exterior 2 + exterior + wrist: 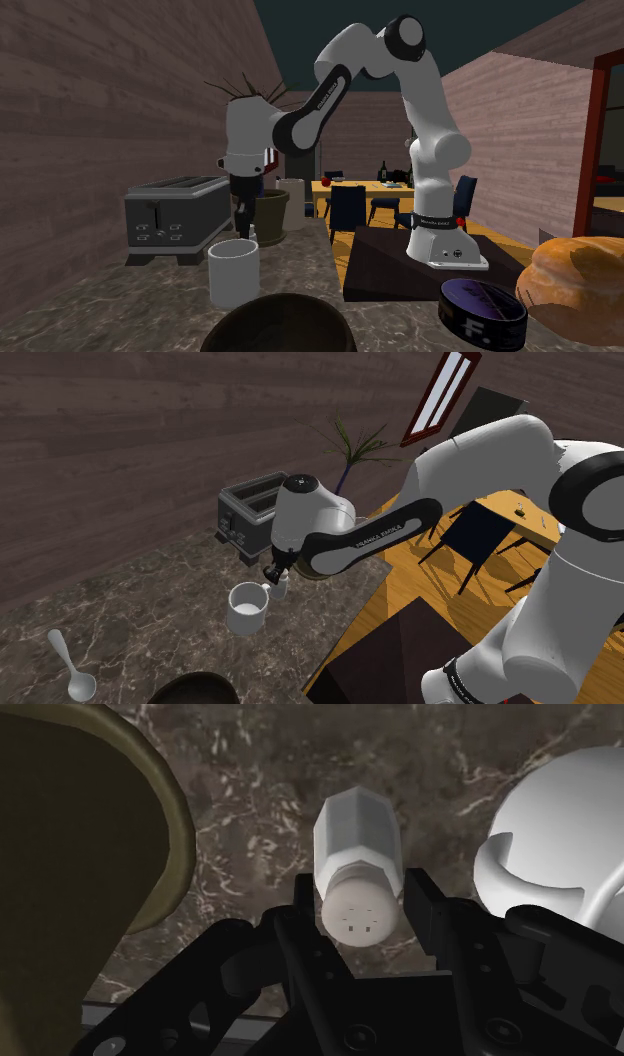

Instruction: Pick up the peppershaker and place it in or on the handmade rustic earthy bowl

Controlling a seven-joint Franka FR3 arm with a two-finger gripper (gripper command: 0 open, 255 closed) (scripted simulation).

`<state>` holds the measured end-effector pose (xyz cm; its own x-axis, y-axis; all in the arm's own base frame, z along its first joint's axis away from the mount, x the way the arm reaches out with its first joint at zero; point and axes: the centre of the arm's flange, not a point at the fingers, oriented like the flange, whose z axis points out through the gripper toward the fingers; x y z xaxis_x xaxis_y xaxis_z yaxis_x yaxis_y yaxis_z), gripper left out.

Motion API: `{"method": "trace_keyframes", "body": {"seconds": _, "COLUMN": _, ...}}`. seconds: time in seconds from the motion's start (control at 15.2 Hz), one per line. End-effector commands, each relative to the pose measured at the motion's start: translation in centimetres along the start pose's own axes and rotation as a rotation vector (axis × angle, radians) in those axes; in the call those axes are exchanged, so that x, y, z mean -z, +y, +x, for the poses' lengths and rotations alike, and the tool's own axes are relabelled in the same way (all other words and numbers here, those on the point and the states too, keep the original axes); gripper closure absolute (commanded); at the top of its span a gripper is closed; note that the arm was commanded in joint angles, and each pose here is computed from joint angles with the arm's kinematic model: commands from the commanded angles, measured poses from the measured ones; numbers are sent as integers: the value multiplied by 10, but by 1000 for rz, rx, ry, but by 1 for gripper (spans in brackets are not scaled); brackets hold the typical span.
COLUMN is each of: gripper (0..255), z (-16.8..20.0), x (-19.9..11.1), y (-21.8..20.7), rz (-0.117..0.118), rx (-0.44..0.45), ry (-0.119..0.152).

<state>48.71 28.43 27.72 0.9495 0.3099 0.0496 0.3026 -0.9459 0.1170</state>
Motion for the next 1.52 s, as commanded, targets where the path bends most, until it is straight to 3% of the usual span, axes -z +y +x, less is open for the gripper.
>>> {"method": "trace_keyframes", "body": {"seconds": 0.0, "gripper": 255, "z": -1, "x": 3, "y": 1, "rz": -1, "rx": 0, "ry": -5}}
{"method": "trace_keyframes", "body": {"seconds": 1.45, "gripper": 255, "z": 5, "x": 118, "y": 14, "rz": -1, "rx": 0, "ry": -5}}
